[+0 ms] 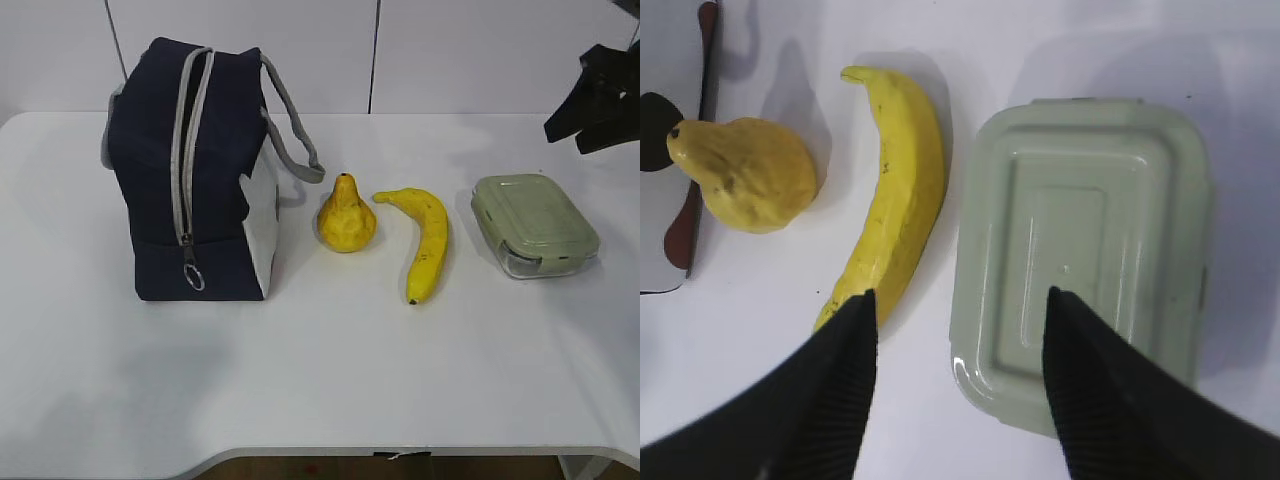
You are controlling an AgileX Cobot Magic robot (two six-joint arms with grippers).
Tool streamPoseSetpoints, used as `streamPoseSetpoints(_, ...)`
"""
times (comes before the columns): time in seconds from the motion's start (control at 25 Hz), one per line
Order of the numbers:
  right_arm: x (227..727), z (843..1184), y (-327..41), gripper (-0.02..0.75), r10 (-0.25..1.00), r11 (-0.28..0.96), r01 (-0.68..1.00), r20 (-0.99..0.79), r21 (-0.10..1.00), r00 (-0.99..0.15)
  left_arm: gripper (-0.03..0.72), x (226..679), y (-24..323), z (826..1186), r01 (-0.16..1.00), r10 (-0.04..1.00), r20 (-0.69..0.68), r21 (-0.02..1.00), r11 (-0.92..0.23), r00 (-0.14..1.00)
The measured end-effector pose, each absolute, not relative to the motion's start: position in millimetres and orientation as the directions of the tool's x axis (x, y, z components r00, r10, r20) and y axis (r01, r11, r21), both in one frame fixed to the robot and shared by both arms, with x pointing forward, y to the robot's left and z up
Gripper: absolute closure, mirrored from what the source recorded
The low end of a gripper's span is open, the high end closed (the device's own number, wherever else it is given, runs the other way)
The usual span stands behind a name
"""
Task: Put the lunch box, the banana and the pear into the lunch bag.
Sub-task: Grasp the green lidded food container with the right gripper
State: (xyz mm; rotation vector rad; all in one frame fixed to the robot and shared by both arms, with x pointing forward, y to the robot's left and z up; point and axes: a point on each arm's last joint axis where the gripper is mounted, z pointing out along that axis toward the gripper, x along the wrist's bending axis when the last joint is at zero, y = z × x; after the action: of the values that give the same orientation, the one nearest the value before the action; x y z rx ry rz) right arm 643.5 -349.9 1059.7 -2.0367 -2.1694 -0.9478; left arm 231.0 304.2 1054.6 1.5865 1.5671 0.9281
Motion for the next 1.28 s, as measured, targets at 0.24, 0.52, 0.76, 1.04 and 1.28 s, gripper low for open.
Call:
streamPoseSetpoints(0.24,649,1041,-382,0.307,0.858,-0.046,0.895,0.477,0.443,-0.192,0.449,231,304,1055,0.490,1.000,0.010,0.872,-0.012,0.006)
streamPoseSetpoints(0.52,654,1007,-403,0.307,0.844,-0.012,0.908,0.492,0.418,-0.215,0.447,231,304,1055,0.490,1.000,0.010,0.872,-0.012,0.006)
streamPoseSetpoints(0.76,656,983,-426,0.232,0.827,-0.055,0.912,0.530,0.406,-0.186,0.447,231,304,1055,0.490,1.000,0.010,0.872,-0.012,0.006)
streamPoseSetpoints(1.04,661,965,-432,0.149,0.788,-0.105,0.906,0.590,0.409,-0.175,0.447,231,304,1055,0.490,1.000,0.010,0.872,-0.012,0.006)
streamPoseSetpoints(1.28,666,943,-433,0.147,0.761,-0.136,0.916,0.632,0.377,-0.148,0.447,231,304,1055,0.490,1.000,0.010,0.872,-0.012,0.006)
